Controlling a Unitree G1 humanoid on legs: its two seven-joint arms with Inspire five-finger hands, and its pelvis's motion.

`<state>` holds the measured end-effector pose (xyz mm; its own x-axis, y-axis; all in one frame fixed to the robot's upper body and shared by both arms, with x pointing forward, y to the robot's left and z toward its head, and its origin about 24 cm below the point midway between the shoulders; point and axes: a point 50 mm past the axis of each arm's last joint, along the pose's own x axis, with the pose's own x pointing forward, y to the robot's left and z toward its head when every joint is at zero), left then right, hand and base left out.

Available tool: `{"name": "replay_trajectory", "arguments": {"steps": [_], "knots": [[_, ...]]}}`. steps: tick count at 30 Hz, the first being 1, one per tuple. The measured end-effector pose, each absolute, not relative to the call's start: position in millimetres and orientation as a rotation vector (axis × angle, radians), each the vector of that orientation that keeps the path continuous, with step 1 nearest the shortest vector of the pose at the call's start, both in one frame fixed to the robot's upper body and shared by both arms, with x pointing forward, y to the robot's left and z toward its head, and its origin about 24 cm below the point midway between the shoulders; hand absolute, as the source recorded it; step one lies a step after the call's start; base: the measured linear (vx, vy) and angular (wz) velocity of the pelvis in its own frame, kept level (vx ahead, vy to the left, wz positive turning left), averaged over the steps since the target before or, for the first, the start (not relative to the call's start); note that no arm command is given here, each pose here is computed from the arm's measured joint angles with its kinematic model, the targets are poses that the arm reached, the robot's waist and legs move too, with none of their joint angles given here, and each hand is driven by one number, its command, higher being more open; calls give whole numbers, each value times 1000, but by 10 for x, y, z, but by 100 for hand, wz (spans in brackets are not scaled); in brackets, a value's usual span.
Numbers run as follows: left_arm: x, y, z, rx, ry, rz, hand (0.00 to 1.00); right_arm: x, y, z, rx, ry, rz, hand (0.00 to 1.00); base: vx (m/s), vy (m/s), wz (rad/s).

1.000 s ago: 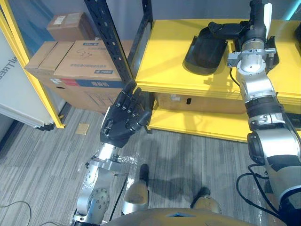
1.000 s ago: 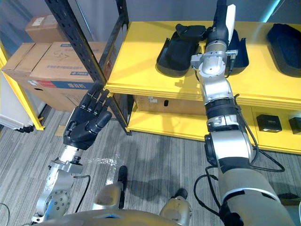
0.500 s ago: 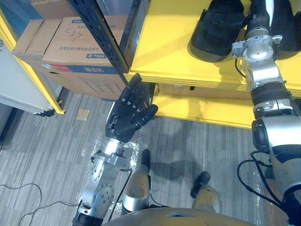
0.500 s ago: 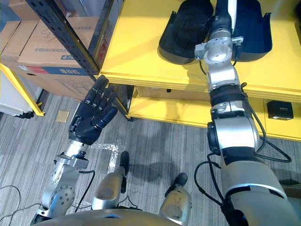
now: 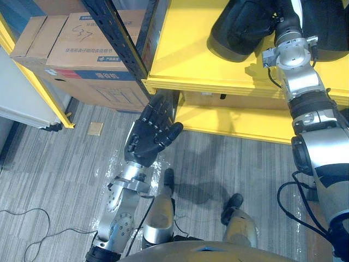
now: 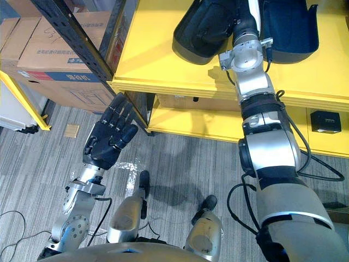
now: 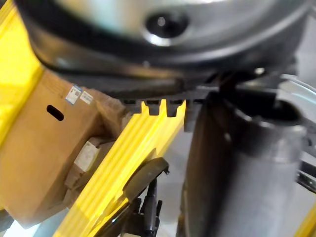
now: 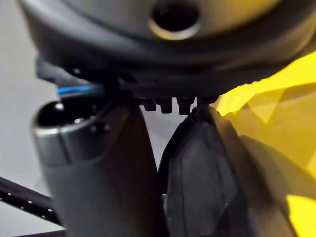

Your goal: Walk over and take three plastic housings, then place them on the shelf

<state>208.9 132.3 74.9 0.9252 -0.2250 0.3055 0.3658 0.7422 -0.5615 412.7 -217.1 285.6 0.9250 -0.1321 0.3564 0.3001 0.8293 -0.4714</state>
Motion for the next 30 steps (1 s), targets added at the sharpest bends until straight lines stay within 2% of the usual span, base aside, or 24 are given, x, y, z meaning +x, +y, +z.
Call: {"name": "replay_trajectory", "arguments": {"steps": [18, 23, 30], "knots": [[2086, 1328, 720, -662, -219, -319, 100, 4155, -1897, 2830, -710, -363, 1, 100, -25, -14, 6], [2074, 1335, 719, -661, -228, -320, 100, 4159, -1867, 2840, -758, -367, 9, 100, -16, -19, 3], [2042, 1342, 700, -659, -229, -327, 100, 4112, -1971, 2942, -830, -450, -85, 100, -5, -7, 1]]}}
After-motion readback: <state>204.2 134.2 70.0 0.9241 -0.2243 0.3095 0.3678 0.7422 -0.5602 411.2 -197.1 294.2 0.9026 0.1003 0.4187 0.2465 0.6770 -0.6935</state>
